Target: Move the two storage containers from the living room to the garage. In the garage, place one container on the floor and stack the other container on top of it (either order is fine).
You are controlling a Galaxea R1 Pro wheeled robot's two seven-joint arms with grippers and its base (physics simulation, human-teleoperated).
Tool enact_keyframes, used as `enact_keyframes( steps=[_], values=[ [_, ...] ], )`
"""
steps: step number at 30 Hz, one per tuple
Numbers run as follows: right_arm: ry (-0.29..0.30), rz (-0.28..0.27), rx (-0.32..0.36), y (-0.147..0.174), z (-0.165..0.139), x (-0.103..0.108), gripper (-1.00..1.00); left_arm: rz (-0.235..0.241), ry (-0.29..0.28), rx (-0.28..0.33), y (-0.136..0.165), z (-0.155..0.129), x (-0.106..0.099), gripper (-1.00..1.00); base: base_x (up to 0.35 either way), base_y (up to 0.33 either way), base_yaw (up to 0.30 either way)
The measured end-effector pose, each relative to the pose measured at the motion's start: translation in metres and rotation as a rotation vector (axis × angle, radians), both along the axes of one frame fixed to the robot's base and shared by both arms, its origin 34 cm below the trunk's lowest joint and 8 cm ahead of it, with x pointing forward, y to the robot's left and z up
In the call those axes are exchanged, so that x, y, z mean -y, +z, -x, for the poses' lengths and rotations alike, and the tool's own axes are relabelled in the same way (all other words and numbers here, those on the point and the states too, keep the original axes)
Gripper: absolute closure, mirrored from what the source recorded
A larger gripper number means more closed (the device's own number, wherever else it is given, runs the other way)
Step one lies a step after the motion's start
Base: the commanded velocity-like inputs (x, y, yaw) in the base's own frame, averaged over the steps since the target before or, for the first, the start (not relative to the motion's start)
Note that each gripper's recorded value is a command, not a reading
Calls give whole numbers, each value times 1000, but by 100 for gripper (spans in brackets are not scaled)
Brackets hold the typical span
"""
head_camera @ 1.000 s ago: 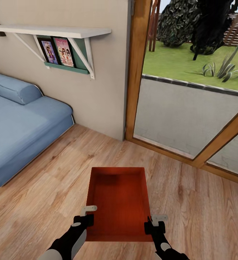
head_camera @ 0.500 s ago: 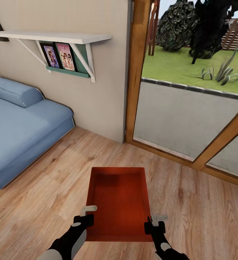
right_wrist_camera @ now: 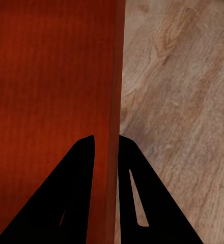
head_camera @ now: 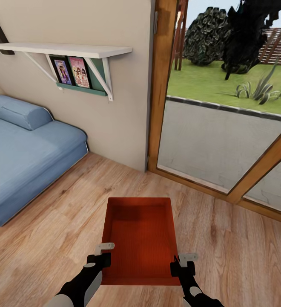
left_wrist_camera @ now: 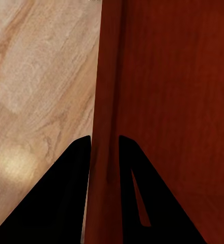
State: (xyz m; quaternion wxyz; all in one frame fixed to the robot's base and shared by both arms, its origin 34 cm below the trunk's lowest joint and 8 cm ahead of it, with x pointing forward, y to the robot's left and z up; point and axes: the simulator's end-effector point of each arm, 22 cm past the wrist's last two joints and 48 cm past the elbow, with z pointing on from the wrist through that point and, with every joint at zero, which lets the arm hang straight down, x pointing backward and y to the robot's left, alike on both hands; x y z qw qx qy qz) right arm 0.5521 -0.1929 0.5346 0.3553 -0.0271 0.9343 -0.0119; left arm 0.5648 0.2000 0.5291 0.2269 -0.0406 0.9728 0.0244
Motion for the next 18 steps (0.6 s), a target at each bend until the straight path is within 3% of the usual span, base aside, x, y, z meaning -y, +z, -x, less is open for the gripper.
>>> enact_keyframes(
  steps=[18],
  values=[
    [0, 0, 15, 6, -5, 0, 100, 0, 0, 15, 7, -5, 0, 100, 0, 0, 0]
  ],
)
